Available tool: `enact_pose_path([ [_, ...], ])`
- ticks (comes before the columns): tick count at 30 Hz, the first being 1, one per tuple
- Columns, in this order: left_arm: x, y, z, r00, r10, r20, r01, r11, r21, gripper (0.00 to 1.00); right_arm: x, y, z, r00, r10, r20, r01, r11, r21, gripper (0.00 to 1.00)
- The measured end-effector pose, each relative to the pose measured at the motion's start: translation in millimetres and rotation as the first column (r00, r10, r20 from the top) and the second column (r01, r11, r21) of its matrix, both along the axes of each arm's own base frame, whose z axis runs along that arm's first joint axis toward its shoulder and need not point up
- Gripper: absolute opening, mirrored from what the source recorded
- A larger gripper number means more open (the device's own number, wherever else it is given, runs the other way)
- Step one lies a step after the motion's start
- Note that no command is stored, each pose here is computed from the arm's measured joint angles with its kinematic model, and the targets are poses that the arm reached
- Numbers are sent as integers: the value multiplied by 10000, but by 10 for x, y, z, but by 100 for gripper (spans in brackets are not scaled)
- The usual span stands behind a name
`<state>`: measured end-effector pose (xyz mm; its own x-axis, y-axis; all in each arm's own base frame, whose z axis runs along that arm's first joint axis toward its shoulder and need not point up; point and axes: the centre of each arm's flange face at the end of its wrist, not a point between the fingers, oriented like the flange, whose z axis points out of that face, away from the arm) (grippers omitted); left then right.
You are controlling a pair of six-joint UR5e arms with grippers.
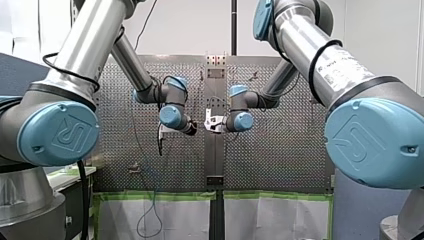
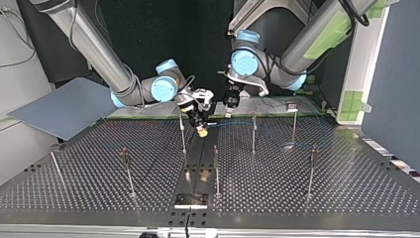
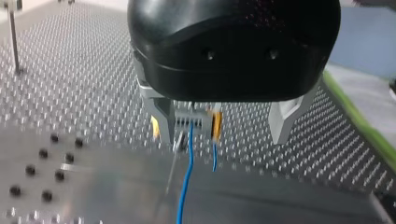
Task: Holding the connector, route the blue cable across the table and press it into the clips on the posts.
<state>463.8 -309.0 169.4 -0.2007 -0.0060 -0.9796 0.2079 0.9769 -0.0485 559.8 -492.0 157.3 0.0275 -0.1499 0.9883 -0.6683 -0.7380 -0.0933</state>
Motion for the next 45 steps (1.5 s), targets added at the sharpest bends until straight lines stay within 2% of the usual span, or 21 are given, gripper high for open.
enact_pose_path([
  [3,133,45,-40,9991,419,-10,-419,9990,-132,100,-2,-2,0,10000,-2,1,2,10000,-1,0],
  [7,229,134,-59,9954,953,-11,-953,9952,-232,100,-2,-1,-2,10000,-1,-8,1,10000,-2,0],
  [15,271,230,-58,9866,1628,102,-1628,9867,6,100,-2,-2,0,10000,-1,-12,0,10000,-16,0],
  [18,273,222,-55,9868,1612,142,-1612,9869,53,100,-2,-4,0,10000,-5,-7,5,10000,-27,0],
  [23,302,109,11,9925,1184,313,-1182,9929,-91,100,2,-2,2,10000,-7,2,7,10000,-33,0],
  [27,354,38,84,9939,994,475,-985,9949,-220,100,9,7,1,10000,7,2,-7,10000,-30,0],
  [30,419,53,114,9918,1150,565,-1137,9932,-254,100,26,28,1,10000,42,-1,-42,10000,-27,0],
  [36,615,127,55,9842,1671,577,-1663,9859,-197,100,37,42,0,10000,76,-6,-76,10000,-16,0],
  [45,680,117,-53,9847,1686,448,-1682,9857,-138,100,37,40,1,10000,70,-1,-70,10000,-25,0],
])
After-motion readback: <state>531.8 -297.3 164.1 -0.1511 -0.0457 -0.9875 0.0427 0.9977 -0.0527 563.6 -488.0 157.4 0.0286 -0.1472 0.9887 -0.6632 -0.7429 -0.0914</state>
